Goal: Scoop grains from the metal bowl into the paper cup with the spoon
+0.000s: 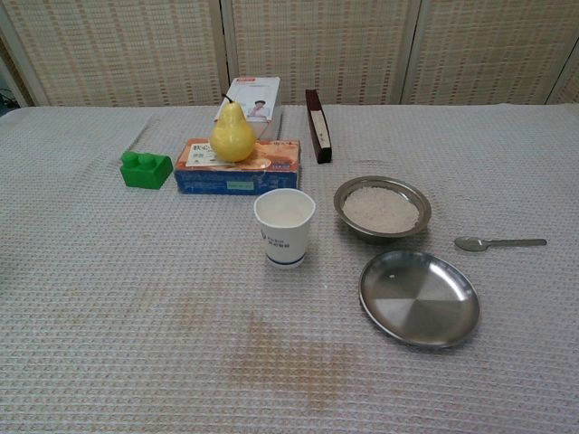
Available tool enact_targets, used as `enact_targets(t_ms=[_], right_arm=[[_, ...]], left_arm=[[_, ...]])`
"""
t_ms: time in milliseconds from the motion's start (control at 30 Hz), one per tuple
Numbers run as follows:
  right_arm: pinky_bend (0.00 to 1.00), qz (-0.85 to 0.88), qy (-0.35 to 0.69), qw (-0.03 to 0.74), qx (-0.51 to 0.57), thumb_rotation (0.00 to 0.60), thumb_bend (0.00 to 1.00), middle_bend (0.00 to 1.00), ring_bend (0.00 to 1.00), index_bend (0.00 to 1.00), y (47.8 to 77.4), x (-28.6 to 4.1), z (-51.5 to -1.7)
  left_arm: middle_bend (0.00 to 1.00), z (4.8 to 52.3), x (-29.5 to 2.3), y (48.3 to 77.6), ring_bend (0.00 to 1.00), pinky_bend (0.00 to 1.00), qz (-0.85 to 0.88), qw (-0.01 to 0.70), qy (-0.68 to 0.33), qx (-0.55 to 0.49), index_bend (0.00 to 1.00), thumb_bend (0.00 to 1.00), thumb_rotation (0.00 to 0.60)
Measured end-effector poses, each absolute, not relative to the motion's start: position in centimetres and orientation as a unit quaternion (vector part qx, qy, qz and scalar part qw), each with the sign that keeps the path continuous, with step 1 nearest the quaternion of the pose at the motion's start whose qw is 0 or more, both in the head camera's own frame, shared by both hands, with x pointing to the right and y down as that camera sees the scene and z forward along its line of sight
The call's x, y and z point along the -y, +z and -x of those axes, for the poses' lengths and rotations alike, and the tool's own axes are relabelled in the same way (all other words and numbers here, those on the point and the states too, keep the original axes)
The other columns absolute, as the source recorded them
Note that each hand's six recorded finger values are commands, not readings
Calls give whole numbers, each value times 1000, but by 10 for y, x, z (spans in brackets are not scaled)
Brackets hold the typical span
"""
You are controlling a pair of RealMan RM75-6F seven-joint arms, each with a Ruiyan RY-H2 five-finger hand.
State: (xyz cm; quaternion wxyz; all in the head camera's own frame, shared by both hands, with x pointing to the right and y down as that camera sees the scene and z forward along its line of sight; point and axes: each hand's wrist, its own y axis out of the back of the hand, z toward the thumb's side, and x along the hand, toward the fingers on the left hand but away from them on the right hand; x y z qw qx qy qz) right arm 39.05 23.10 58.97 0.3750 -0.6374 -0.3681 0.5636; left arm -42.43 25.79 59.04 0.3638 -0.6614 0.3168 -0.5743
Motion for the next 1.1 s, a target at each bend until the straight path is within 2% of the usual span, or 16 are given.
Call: enact_targets(t_ms=[233, 400, 600, 833, 1100], right_arm=[[0, 645, 563, 373, 357, 600, 236, 0, 0, 227, 602, -228, -386], [0, 652, 556, 383, 345, 600, 235, 0, 0, 306, 617, -212, -373], [0, 663, 564, 385, 306, 600, 236, 0, 0, 405, 655, -187, -351], [0, 666, 582, 373, 282, 600, 265, 0, 0, 455, 703, -164, -337], [0, 672, 593, 361, 258, 600, 273, 0, 0, 491, 733, -156, -325]], left_arm=[[0, 424, -259, 591, 0, 154, 660, 360, -579, -314, 0, 455, 600], [0, 422, -258, 596, 0, 154, 665, 357, -579, -308, 0, 455, 600], [0, 422, -257, 596, 0, 155, 668, 352, -578, -310, 0, 477, 600], [0, 426, -256, 598, 0, 155, 669, 345, -582, -309, 0, 493, 600], [0, 426, -256, 599, 0, 155, 671, 343, -581, -307, 0, 492, 600]])
